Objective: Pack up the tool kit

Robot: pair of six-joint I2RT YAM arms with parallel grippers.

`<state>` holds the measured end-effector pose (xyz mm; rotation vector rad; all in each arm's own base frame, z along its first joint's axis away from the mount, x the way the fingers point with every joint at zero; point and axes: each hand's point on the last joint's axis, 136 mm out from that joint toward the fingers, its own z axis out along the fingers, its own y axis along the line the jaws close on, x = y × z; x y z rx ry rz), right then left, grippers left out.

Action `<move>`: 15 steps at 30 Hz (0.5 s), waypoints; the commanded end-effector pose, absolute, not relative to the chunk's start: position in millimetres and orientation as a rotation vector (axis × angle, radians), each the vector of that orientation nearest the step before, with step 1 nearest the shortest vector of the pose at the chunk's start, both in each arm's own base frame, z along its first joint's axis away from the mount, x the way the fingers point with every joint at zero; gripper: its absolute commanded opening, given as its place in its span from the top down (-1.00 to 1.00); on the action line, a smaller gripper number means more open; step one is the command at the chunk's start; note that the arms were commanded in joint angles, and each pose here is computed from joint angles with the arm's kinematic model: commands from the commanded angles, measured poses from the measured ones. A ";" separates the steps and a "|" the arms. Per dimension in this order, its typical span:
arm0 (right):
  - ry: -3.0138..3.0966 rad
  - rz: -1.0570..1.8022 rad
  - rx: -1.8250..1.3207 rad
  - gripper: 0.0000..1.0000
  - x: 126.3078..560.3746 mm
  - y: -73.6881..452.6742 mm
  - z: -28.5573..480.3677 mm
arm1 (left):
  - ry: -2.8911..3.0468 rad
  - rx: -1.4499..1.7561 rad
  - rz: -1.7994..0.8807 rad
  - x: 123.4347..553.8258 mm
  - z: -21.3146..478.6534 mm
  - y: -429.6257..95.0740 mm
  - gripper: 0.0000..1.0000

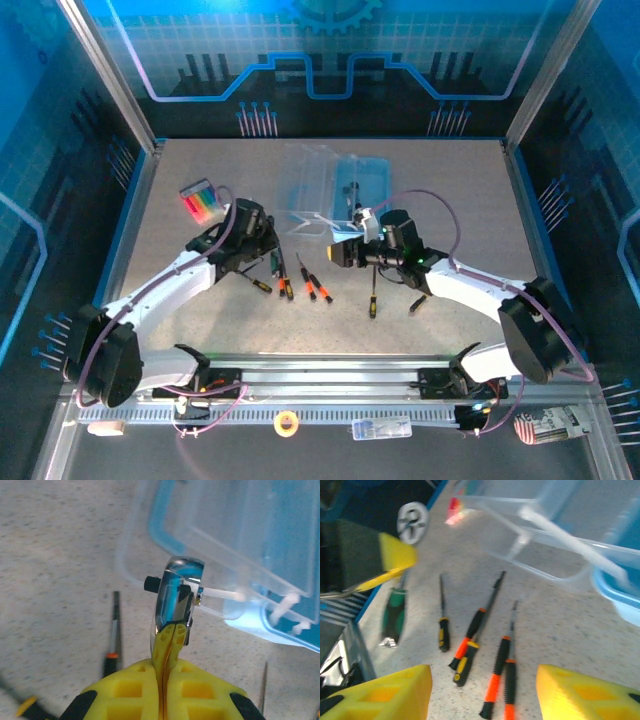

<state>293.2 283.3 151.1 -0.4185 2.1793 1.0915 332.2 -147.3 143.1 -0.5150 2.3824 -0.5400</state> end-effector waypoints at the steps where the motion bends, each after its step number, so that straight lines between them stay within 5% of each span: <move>1: 2.077 1.221 -0.522 -0.25 283.8 305.2 170.3 | 2.237 -0.571 -0.597 354.4 171.3 -165.7 1.00; 15: 2.120 1.361 -0.615 -0.31 267.5 340.0 155.0 | 2.170 -0.631 -0.687 355.9 176.4 -212.8 1.00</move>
